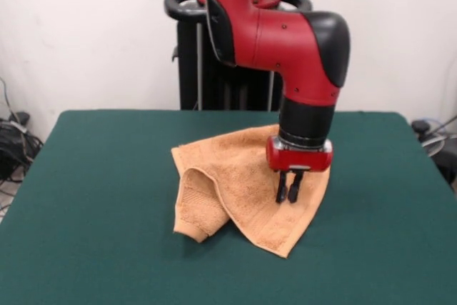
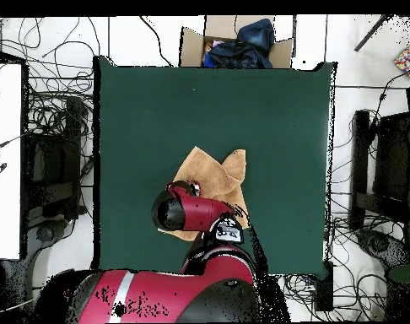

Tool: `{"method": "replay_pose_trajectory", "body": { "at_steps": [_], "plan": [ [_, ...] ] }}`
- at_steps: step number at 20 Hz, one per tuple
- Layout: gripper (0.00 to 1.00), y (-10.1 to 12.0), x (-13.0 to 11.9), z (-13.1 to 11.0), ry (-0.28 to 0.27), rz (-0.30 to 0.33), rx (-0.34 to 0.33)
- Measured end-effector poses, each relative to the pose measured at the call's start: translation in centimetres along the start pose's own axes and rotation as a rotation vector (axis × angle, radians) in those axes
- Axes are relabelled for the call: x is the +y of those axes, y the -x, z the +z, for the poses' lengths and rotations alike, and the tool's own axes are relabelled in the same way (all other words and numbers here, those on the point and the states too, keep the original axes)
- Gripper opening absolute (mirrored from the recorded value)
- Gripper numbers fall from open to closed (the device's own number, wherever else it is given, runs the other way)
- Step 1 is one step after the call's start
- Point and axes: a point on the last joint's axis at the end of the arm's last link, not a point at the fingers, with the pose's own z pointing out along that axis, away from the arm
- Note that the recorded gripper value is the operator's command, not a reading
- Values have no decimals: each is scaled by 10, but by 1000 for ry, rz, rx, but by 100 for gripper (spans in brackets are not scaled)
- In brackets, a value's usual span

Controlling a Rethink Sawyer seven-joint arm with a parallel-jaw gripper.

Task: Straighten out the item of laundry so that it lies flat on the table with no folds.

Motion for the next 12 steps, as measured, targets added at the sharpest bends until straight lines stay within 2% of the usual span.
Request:
{"method": "replay_pose_trajectory", "body": {
  "at_steps": [3,8,12],
  "plan": [
    [0,2,-2,0,16,28,15],
    [0,9,-12,1,85,98,69],
    [0,13,-14,1,113,132,101]
  ]
}}
